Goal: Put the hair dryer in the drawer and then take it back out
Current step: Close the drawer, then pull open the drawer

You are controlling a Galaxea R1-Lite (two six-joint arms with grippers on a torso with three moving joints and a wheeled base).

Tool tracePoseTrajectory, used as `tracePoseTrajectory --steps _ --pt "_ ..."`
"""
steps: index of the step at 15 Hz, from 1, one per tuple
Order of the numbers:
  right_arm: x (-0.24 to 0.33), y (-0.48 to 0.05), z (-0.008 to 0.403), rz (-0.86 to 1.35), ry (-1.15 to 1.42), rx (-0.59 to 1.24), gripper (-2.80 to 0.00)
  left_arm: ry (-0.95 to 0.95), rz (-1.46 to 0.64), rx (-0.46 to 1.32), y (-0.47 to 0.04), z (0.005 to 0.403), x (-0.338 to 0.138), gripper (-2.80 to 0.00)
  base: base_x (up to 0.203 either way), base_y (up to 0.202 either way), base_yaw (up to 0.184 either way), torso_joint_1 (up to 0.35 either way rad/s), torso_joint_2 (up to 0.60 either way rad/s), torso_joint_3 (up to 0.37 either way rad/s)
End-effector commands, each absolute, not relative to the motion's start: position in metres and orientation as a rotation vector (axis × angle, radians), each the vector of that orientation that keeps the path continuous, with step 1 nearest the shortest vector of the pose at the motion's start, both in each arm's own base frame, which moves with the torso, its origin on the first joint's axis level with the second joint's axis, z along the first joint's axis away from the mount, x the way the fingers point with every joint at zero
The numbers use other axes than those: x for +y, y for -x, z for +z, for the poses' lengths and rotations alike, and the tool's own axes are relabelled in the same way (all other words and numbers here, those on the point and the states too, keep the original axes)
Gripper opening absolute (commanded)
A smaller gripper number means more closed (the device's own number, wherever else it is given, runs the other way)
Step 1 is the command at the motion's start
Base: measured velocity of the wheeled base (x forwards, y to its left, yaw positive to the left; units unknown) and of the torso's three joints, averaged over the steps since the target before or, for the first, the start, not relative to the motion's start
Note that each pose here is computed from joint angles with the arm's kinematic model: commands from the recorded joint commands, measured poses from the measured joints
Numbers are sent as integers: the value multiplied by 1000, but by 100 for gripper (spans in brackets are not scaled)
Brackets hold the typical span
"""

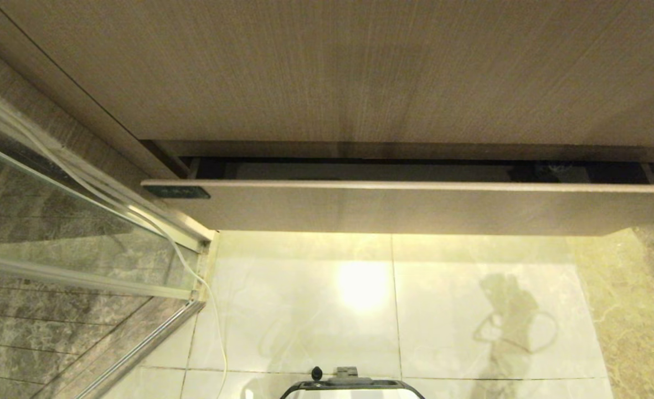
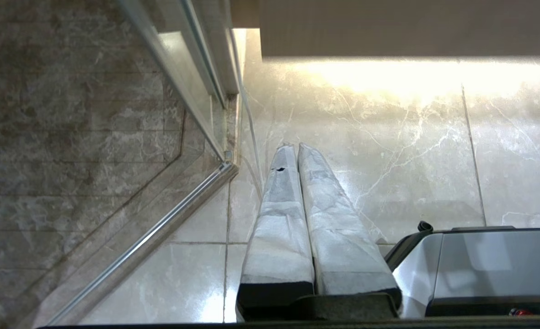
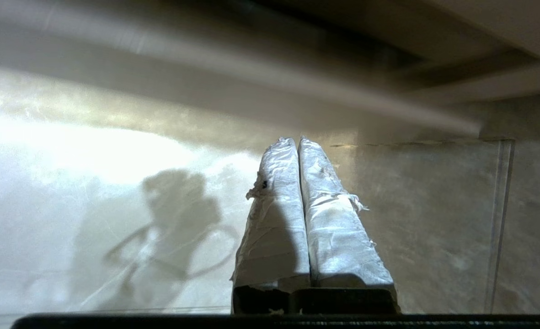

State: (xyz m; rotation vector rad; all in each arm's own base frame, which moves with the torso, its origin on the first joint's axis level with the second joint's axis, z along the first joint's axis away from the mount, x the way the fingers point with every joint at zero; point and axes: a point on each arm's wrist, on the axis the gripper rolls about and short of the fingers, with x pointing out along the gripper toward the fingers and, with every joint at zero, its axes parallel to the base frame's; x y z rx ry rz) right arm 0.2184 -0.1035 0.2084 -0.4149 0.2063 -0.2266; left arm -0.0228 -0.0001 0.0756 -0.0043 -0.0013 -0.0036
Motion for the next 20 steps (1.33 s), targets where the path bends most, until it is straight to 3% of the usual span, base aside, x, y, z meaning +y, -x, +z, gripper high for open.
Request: tracePoseTrajectory --steps 1,10,20 --pt "-102 -218 208 -212 414 231 -280 5 -6 0 23 75 0 -280 0 0 0 0 0 0" --pt "-65 -141 202 -191 471 311 -280 5 -5 -2 23 76 0 -280 0 0 0 0 0 0" --pt "-9 -44 235 -54 720 15 -280 5 -5 -1 23 76 0 -280 0 0 0 0 0 0"
